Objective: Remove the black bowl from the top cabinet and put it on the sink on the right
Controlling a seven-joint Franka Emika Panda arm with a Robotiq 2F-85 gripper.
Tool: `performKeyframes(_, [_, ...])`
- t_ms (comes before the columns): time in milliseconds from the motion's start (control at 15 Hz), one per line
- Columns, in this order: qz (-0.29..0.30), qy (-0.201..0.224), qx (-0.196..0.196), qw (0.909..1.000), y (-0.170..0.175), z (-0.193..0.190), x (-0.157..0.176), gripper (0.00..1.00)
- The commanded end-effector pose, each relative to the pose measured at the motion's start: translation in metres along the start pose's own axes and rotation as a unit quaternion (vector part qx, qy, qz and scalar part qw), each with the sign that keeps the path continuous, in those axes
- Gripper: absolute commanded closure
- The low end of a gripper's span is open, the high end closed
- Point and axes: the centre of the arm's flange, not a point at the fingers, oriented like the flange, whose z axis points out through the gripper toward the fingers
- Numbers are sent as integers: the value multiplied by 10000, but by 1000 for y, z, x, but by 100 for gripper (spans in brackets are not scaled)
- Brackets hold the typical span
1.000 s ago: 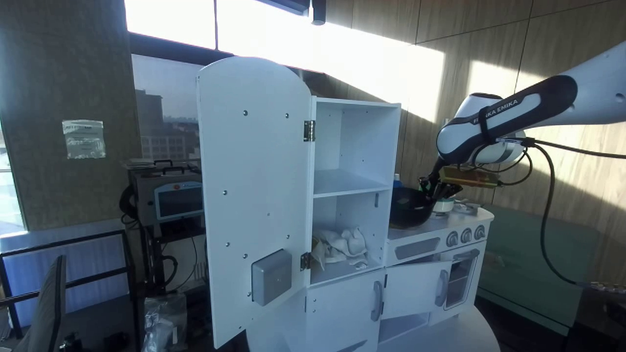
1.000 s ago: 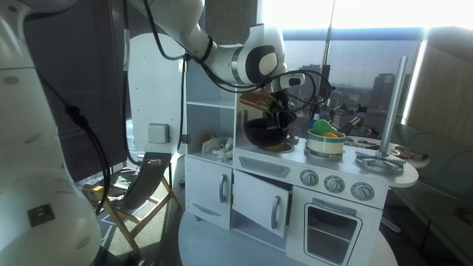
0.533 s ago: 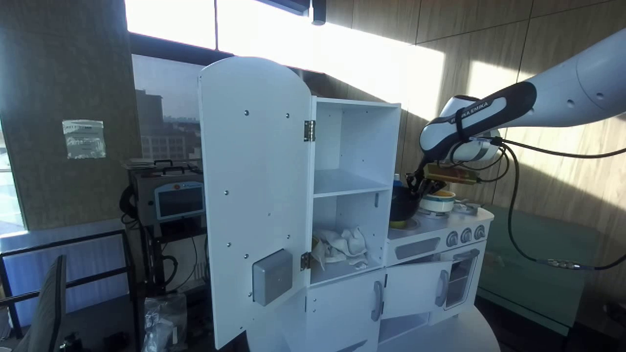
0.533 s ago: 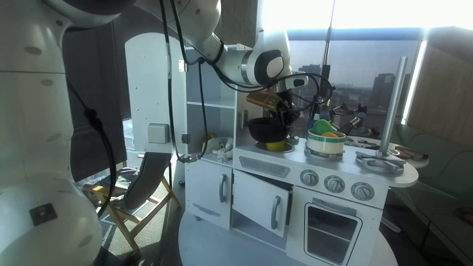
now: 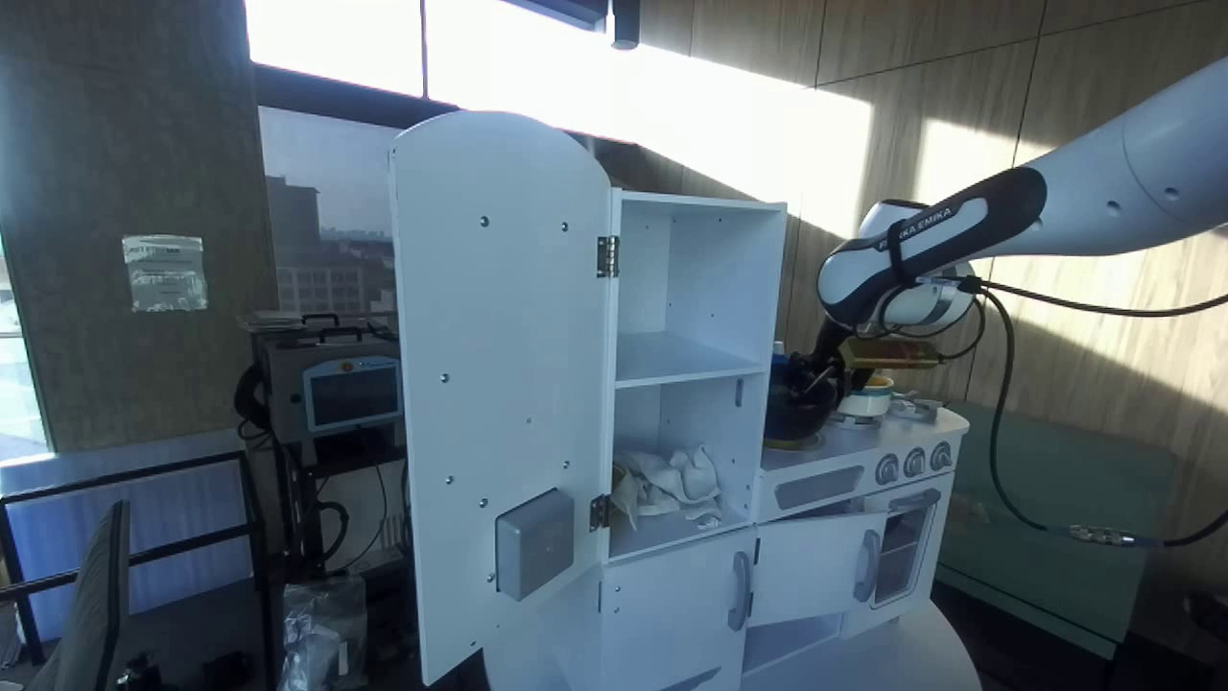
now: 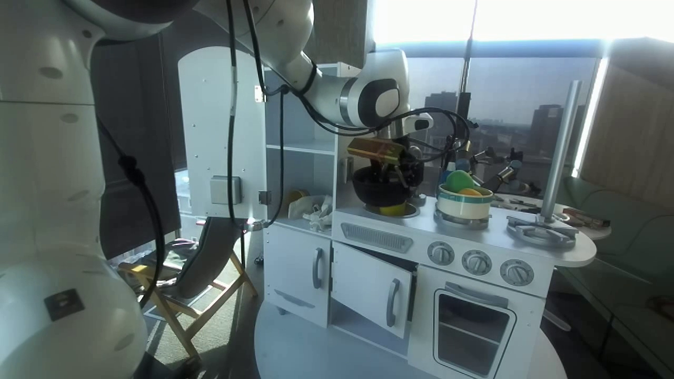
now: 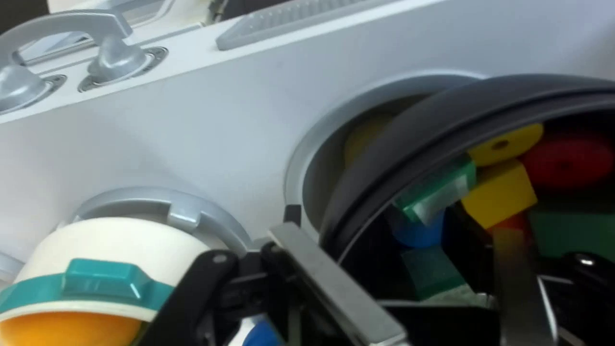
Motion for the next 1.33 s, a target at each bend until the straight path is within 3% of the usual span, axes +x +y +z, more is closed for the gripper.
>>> performKeyframes(0, [-817, -145, -615, 9947, -6, -22, -26, 0])
performKeyframes(200, [-1282, 245, -920, 9872, -16, -46, -29, 0])
performKeyframes(600, [-1589, 716, -1058, 9790, -34, -73, -27, 0])
performKeyframes(933, [-1671, 548, -1019, 9791, -55, -99, -43, 0])
performKeyframes(1267, [-1733, 93, -932, 9804, -68, -126, -71, 0])
